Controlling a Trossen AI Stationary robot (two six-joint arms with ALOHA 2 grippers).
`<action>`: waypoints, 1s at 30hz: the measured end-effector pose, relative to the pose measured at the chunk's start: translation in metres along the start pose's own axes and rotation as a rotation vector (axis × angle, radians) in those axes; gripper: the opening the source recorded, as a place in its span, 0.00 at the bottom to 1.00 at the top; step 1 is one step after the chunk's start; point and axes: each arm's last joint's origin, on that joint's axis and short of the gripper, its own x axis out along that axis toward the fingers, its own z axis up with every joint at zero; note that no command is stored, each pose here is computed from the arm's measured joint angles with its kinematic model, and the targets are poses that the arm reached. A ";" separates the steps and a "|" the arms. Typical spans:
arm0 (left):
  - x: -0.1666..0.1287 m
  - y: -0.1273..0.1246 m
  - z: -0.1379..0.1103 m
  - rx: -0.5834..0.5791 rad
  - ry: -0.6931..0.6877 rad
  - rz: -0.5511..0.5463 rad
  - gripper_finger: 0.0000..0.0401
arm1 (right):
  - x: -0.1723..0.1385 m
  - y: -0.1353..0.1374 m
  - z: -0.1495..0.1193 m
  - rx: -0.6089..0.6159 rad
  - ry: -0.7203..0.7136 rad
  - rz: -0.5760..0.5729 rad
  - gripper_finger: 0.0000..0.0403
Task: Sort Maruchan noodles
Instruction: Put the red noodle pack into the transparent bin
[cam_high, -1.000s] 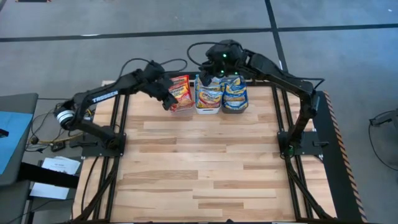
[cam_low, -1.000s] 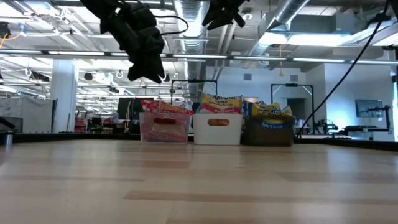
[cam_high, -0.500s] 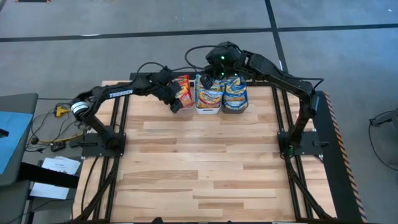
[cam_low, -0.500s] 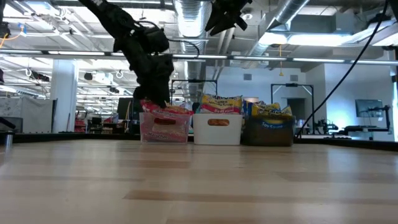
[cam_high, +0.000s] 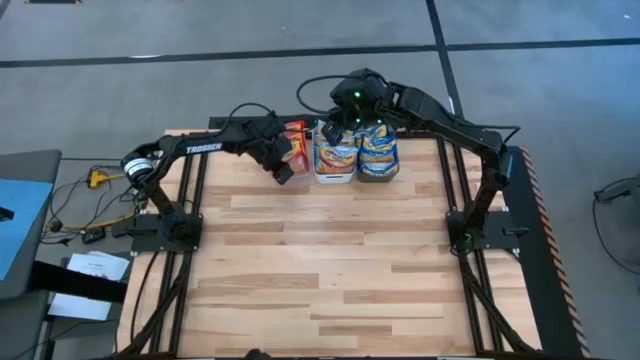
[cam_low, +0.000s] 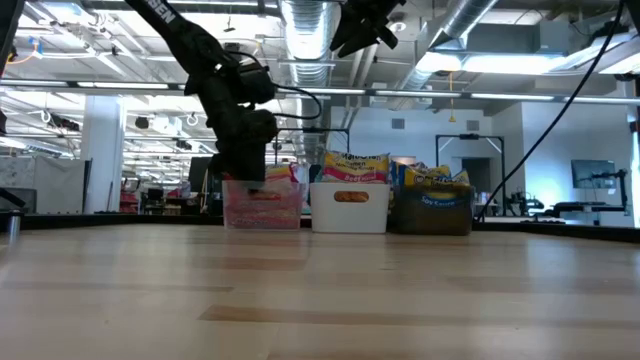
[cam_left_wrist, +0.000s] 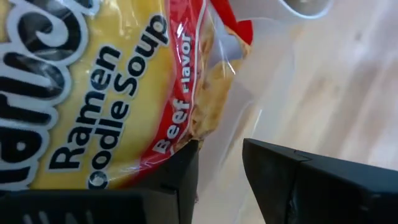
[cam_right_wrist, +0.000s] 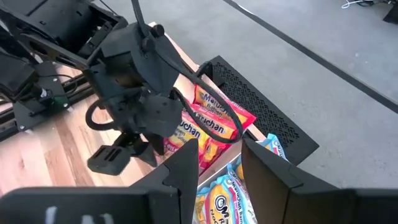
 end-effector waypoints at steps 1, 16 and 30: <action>0.000 -0.001 0.000 0.003 0.004 -0.023 0.30 | 0.000 0.000 0.000 0.000 0.000 0.000 0.36; -0.046 -0.008 0.025 0.033 -0.184 0.151 0.30 | 0.000 0.001 0.000 -0.009 0.000 0.001 0.36; -0.034 -0.005 0.014 0.005 -0.033 0.176 0.30 | -0.001 0.007 -0.001 -0.019 0.003 0.017 0.36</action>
